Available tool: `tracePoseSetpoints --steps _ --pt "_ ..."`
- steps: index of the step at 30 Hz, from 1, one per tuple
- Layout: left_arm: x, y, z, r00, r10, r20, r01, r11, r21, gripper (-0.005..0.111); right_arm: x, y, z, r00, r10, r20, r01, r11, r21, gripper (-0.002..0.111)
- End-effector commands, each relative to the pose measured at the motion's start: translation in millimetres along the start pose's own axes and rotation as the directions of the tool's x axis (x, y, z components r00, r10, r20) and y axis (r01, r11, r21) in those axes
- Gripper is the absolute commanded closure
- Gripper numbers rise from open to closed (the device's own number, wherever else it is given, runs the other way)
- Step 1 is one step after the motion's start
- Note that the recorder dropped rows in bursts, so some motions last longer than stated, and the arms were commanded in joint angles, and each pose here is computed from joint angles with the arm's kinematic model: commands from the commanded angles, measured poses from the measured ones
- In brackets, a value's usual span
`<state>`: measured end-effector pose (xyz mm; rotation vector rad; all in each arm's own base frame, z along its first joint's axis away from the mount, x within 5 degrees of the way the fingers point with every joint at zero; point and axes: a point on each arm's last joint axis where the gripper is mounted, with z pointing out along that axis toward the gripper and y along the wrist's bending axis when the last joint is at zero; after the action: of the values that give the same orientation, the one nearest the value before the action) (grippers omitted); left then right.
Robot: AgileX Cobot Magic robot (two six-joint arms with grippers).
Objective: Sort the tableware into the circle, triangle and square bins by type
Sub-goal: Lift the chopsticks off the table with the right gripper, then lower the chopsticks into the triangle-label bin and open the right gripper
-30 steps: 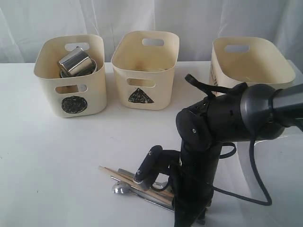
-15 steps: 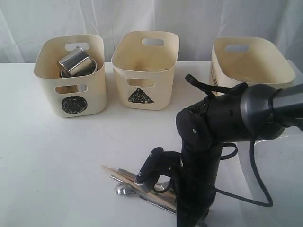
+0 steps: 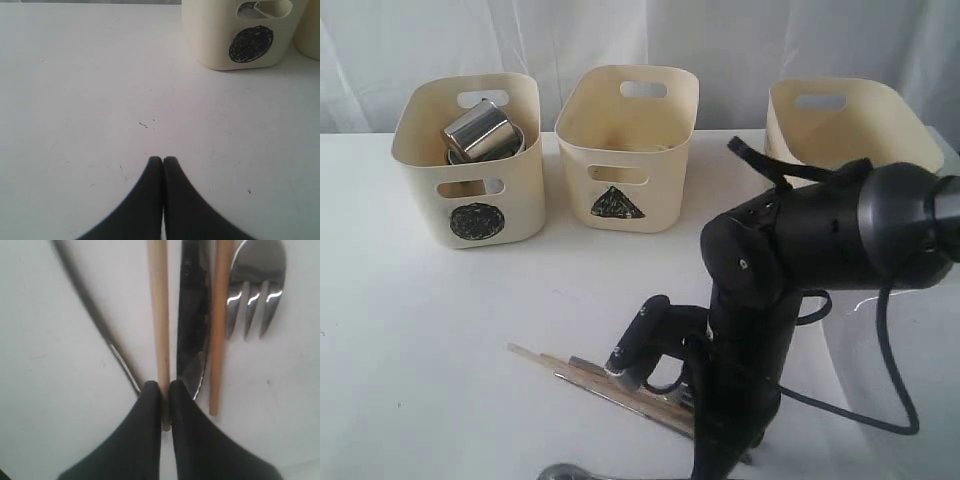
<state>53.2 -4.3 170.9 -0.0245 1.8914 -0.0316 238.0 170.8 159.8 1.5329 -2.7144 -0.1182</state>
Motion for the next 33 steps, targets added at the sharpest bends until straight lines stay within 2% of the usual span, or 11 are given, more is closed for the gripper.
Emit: tracePoseSetpoints --steps 1,12,15,18,21,24,27,30,33 --pt "1 -0.4 0 1.000 0.000 0.002 0.000 1.000 0.007 0.107 -1 0 -14 0.997 -0.005 0.078 0.002 0.999 0.044 0.108" --pt "1 -0.4 0 1.000 0.000 0.002 0.000 1.000 0.007 0.107 -3 0 -24 0.991 0.018 0.130 -0.026 0.998 0.059 0.108" --pt "1 -0.4 0 1.000 0.000 0.002 0.000 1.000 0.007 0.107 -4 2 -45 0.982 0.013 0.187 -0.028 0.996 0.080 0.108" --pt "1 -0.4 0 1.000 0.000 0.002 0.000 1.000 0.007 0.107 -9 2 -81 0.945 0.037 0.325 -0.084 0.988 0.132 0.108" --pt "1 -0.4 0 1.000 0.000 0.002 0.000 1.000 0.007 0.107 -19 -6 -123 0.838 0.099 0.537 -0.220 0.961 0.166 0.108" --pt "1 -0.4 0 1.000 0.000 0.002 0.000 1.000 0.007 0.107 -31 -25 -163 0.634 0.173 0.754 -0.390 0.913 0.118 0.108" --pt "1 -0.4 0 1.000 0.000 0.002 0.000 1.000 0.007 0.107 -40 -50 -189 0.441 0.198 0.875 -0.497 0.866 0.055 0.108" --pt "1 -0.4 0 1.000 0.000 0.002 0.000 1.000 0.007 0.107 -50 -75 -191 0.344 0.237 0.909 -0.559 0.829 -0.005 0.108" --pt "1 -0.4 0 1.000 0.000 0.002 0.000 1.000 0.007 0.107 -61 -102 -181 0.291 0.314 0.904 -0.616 0.784 -0.073 0.108"
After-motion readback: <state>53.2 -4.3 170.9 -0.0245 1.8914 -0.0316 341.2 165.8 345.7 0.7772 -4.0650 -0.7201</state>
